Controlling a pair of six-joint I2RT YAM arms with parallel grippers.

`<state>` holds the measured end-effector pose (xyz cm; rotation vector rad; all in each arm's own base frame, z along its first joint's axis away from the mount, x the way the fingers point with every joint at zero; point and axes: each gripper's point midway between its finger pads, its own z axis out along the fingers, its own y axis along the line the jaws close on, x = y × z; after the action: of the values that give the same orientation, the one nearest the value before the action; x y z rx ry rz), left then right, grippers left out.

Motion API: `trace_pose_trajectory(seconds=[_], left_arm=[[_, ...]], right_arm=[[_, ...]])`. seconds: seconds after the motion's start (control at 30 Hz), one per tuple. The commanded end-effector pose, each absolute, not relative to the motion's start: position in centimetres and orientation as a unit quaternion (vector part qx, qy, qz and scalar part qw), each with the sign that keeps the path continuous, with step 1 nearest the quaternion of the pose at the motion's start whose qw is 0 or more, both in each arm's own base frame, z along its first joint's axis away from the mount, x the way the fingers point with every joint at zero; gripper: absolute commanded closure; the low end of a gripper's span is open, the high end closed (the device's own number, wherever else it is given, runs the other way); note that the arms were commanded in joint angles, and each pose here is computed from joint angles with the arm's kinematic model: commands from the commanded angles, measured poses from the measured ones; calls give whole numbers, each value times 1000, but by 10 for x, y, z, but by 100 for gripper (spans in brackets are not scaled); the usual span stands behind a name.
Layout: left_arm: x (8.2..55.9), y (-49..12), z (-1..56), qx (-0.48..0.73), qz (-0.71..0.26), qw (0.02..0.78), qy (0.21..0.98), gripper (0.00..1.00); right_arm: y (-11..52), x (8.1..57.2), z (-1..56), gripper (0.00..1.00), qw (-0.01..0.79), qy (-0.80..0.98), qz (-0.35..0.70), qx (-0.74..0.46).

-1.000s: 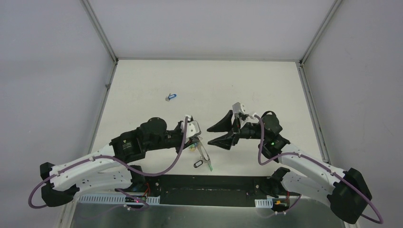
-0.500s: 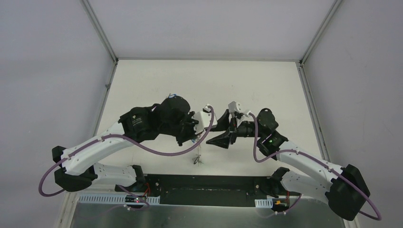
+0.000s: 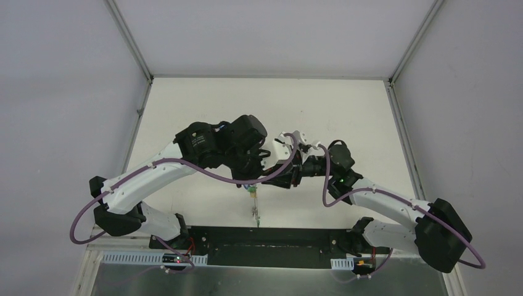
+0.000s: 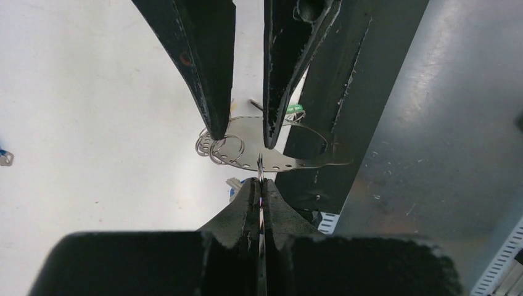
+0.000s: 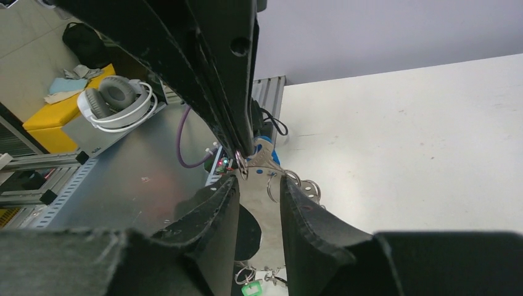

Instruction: Put the keys on the keyring

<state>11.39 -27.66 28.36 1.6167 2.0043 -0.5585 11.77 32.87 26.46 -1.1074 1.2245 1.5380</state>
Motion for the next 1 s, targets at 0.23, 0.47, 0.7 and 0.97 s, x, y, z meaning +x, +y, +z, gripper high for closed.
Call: trace_pose_trajectory(seconds=[0.23, 0.47, 0.7, 0.97], left_arm=[[110, -275, 292, 591, -212, 249, 737, 100], [109, -278, 295, 590, -219, 256, 733, 100], [109, -278, 292, 590, -222, 256, 733, 100], [128, -276, 302, 551, -204, 321, 743, 83]], right_arm=[[341, 97, 295, 64, 437, 418, 645, -466], [349, 93, 291, 66, 425, 416, 650, -473], [350, 93, 294, 96, 427, 409, 651, -476], [348, 95, 293, 100, 437, 412, 645, -472]])
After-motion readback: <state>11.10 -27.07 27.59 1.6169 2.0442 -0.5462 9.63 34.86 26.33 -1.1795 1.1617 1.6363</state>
